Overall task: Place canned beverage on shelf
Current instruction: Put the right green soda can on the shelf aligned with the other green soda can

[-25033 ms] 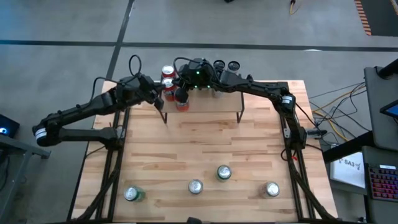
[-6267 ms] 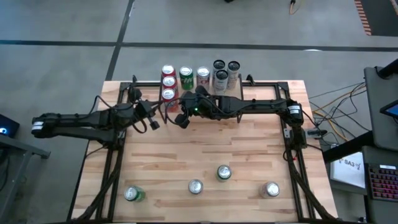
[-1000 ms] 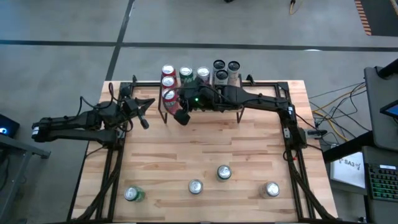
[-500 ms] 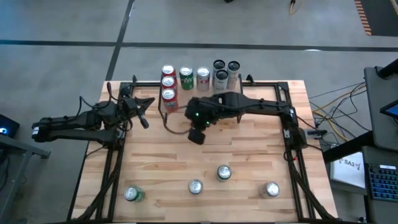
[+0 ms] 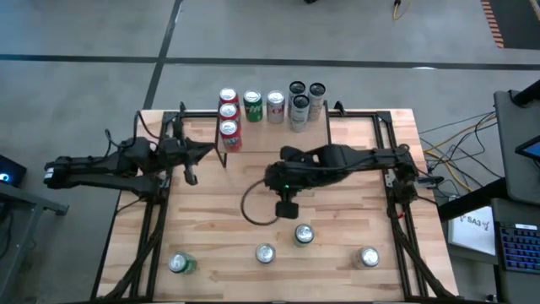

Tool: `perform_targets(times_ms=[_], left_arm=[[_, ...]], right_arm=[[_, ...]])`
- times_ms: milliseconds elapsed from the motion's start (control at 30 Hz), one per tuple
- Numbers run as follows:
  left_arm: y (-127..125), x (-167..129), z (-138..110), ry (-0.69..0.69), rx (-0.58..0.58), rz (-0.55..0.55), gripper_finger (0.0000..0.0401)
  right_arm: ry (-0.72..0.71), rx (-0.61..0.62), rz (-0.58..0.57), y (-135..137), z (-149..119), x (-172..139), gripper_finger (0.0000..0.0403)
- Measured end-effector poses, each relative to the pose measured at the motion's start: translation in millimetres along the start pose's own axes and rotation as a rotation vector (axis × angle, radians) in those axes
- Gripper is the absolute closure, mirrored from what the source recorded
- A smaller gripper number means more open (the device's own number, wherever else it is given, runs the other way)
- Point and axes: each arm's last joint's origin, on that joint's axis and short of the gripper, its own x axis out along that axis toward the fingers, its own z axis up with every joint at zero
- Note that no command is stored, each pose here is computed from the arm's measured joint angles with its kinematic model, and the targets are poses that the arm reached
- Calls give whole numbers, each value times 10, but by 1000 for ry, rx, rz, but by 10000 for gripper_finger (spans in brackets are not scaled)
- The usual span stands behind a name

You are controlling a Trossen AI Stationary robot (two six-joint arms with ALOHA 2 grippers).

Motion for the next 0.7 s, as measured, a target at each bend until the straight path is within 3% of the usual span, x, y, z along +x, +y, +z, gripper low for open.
perform_targets(times_ms=[233, 533, 700], left_arm=[[-146, 56, 47, -54, -53, -89, 401], [-412, 138, 74, -96, -123, -222, 401], [-544, 178, 72, -103, -155, -229, 401]], right_arm=[[-28, -63, -25, 177, -169, -111, 390], [-128, -74, 22, 255, -540, -127, 390], [-223, -94, 58, 272, -798, -182, 390]])
